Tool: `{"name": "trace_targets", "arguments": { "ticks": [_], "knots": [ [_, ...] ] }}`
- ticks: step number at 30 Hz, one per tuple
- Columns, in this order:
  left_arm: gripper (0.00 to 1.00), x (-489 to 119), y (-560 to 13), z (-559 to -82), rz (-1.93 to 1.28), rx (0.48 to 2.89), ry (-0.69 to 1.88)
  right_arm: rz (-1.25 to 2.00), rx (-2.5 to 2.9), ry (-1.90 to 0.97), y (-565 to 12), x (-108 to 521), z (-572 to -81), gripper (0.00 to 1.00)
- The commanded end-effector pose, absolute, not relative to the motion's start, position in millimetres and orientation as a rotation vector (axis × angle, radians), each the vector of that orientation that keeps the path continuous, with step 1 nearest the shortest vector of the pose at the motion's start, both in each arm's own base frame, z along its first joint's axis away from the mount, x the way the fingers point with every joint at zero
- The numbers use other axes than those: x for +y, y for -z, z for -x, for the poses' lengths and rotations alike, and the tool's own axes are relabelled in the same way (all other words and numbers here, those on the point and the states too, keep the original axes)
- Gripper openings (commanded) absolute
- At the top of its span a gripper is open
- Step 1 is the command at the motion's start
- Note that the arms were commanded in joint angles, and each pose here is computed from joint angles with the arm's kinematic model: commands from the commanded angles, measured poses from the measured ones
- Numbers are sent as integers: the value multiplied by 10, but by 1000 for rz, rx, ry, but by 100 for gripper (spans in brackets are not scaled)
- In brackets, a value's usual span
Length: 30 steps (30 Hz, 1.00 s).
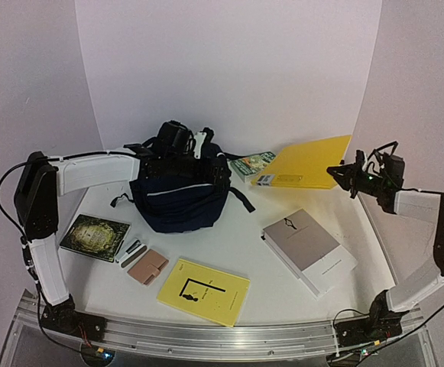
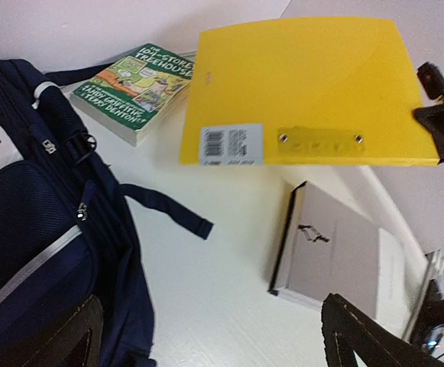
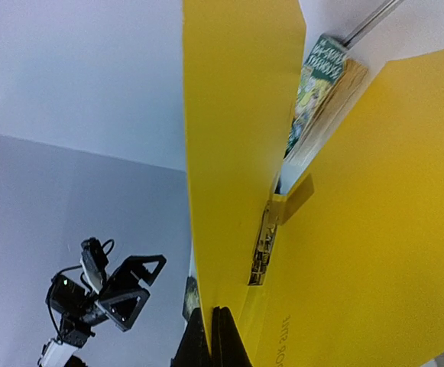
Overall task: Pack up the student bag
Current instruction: Pick up the files from the center of the board.
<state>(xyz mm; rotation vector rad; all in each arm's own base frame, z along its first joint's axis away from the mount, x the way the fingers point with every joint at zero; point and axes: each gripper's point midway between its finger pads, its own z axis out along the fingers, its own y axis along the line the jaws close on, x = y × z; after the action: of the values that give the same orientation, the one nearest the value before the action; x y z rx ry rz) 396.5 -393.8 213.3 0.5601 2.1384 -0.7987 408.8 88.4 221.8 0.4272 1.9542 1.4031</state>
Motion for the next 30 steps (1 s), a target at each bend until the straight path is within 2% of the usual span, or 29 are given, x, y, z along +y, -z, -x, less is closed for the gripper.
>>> {"name": "trace_targets", "arguments": {
  "ticks": [1, 7, 14, 30],
  "knots": [
    [100, -3896, -2514, -3904, -478, 2076, 1069, -51, 1840, -1486, -3010, 1252, -3884, 0],
    [100, -3635, -2579, -3846, -368, 2055, 1325, 175, 1798, -1535, -3369, 1480, -3693, 0],
    [100, -3614, -2523, -3488, -293, 1969, 1633, 342, 1789, -1611, -3482, 1806, -3433, 0],
    [100, -3591, -2472, -3321, -222, 1747, 1942, 513, 1810, -1743, -3497, 2173, -3090, 0]
  ]
}}
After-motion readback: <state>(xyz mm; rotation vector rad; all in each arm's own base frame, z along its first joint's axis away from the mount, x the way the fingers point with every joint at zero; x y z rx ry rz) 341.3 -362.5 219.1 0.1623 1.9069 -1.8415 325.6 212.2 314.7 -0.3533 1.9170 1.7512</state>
